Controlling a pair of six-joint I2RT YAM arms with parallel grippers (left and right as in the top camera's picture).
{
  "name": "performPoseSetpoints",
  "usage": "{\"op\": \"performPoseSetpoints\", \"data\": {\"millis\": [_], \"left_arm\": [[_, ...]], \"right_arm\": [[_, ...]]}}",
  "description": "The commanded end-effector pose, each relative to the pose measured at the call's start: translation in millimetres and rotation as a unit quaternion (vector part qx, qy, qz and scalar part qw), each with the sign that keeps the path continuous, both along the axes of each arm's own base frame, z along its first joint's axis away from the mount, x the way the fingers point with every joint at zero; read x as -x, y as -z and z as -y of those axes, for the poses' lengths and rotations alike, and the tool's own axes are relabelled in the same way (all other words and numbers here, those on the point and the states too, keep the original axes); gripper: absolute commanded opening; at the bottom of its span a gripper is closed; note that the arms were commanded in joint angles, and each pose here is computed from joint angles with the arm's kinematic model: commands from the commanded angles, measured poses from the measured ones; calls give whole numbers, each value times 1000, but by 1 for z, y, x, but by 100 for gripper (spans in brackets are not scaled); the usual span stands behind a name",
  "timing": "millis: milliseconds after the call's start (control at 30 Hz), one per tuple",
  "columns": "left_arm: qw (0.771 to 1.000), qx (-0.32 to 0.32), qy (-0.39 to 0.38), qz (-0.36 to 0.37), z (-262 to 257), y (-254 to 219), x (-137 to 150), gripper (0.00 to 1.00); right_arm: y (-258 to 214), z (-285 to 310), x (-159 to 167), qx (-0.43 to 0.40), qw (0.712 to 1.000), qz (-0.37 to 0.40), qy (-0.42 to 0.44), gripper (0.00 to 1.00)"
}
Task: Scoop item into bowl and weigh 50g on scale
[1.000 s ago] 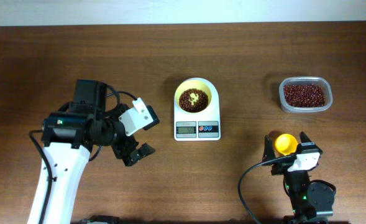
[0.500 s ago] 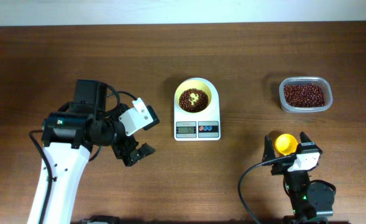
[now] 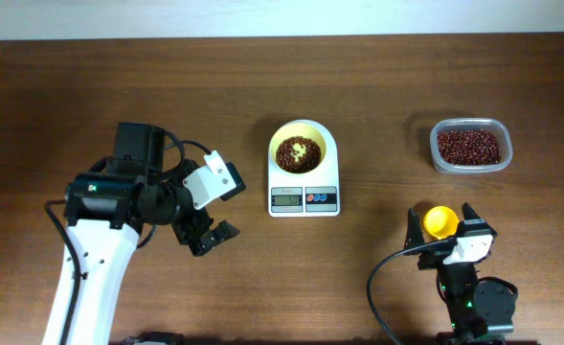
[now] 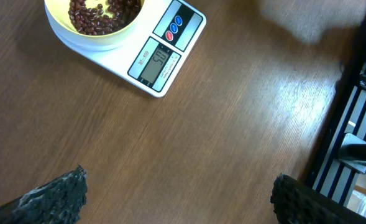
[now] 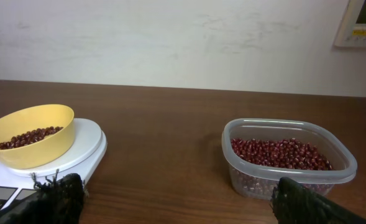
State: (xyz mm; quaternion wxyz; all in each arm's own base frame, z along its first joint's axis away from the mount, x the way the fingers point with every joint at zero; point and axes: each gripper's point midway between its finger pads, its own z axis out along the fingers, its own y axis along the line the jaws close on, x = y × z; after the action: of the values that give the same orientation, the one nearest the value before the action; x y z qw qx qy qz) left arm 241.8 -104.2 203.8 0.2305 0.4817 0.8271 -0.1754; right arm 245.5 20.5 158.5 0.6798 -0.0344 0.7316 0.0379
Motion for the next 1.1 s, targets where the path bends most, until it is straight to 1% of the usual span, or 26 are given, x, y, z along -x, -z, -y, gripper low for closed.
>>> {"op": "performPoseSetpoints", "data": {"millis": [0,100,233,300,333,400,467,567,600,667,767,900,1033,1067], "left_arm": [[1000,2,10,8,2,-5,1,99],[1000,11,10,21,4,-13,5,99],[997,17,4,70,3,-32,10,99],[995,36,-39,86,2,-44,11,99],[991,52,-74,94,0,-50,12,99],[986,71,-105,111,-1,-54,14,99],[976,94,-134,145,-4,-55,22,99],[958,131,-186,177,-11,-46,26,99],[948,152,-216,179,-15,-40,28,99],[935,181,-242,184,-17,-29,33,99],[923,200,-239,224,-16,-21,38,99],[912,208,-234,267,-18,-13,40,99],[899,218,-230,302,-19,5,33,99],[889,231,-254,304,-23,13,28,99]], "right_arm": [[1,-1,0,-5,1000,0,-1,99],[1,-1,0,-5,1000,0,-1,99],[1,-1,0,-5,1000,0,-1,99],[1,-1,0,-5,1000,0,-1,99],[1,-1,0,-5,1000,0,-1,99],[1,-1,0,-5,1000,0,-1,99],[1,-1,0,-5,1000,0,-1,99],[2,-1,0,-5,1000,-1,-1,99],[1,-1,0,-5,1000,0,-1,99],[1,-1,0,-5,1000,0,-1,99],[1,-1,0,-5,1000,0,-1,99],[1,-1,0,-5,1000,0,-1,99],[1,-1,0,-5,1000,0,-1,99],[1,-1,0,-5,1000,0,-1,99]]}}
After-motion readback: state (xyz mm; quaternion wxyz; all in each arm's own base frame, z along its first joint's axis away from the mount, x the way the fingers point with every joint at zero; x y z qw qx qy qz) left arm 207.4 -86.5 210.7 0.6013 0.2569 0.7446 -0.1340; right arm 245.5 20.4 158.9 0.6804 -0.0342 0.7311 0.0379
